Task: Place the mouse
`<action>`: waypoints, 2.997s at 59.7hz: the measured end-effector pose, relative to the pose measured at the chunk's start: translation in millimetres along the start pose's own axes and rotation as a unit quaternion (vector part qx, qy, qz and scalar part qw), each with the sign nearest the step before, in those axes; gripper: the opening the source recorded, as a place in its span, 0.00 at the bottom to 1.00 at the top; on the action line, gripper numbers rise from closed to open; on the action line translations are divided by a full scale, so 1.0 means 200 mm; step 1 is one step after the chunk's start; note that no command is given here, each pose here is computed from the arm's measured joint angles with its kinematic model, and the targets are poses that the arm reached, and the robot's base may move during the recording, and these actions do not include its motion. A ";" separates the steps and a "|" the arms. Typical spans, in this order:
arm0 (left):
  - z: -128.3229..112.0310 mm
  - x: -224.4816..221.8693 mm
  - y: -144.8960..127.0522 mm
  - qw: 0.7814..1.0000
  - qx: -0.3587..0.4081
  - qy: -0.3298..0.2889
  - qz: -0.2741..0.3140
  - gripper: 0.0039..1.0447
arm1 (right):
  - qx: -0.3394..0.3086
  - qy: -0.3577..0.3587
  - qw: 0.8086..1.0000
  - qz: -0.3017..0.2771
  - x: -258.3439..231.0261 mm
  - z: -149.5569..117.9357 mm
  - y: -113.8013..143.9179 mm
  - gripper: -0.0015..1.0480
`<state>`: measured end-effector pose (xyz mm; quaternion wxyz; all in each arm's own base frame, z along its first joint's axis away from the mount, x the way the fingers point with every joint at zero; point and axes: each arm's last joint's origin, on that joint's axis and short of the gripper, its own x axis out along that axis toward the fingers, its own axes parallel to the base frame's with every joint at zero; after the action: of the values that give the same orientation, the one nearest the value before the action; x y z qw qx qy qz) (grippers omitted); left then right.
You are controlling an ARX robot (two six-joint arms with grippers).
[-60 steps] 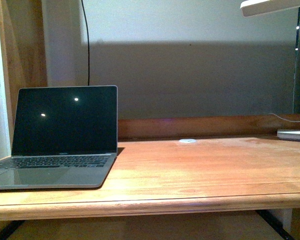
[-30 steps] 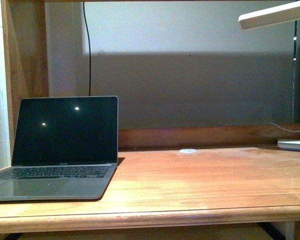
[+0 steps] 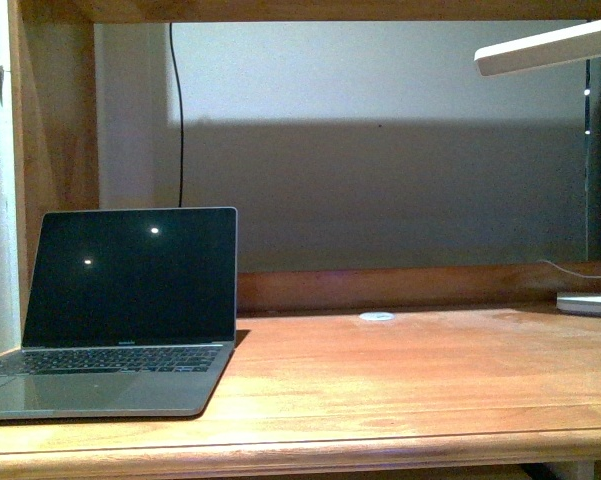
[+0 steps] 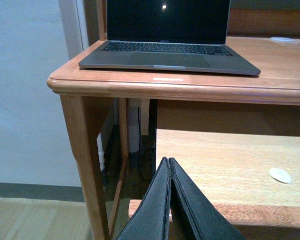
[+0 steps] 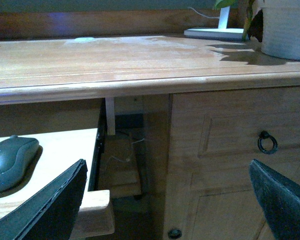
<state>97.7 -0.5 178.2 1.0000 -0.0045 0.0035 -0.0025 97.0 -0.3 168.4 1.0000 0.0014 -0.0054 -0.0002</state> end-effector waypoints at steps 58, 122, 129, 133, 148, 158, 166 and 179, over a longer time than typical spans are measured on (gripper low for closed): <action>-0.06 0.00 0.00 1.000 0.001 -0.004 0.000 0.93 | -0.005 0.083 0.981 0.177 0.36 0.21 0.33 0.93; -0.06 0.00 0.00 1.000 0.001 -0.004 0.000 0.93 | -0.112 0.165 0.956 0.217 0.73 -0.01 0.62 0.93; -0.06 0.00 0.00 1.000 0.001 -0.004 0.000 0.93 | -0.119 0.167 0.954 0.220 0.73 -0.01 0.64 0.93; -0.06 0.00 0.00 1.000 0.001 -0.004 0.000 0.93 | -0.129 0.175 0.950 0.223 0.72 -0.03 0.65 0.93; -0.06 0.00 0.00 1.000 0.001 -0.004 0.000 0.93 | -0.144 0.190 0.945 0.223 0.76 -0.02 0.69 0.93; -0.06 0.00 0.00 1.000 0.001 -0.004 0.000 0.93 | -0.160 0.199 0.939 0.228 0.77 0.00 0.72 0.93; -0.06 0.00 0.00 1.000 0.001 -0.004 0.000 0.93 | -0.168 0.209 0.935 0.231 0.79 0.00 0.73 0.93; -0.06 0.00 0.00 1.000 0.001 -0.004 0.000 0.93 | -0.171 0.227 0.930 0.234 0.81 0.01 0.74 0.93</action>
<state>97.3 -0.5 166.4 1.0000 -0.0037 -0.0003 -0.0025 258.1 148.1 172.0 0.9313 -0.1713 0.2216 0.2329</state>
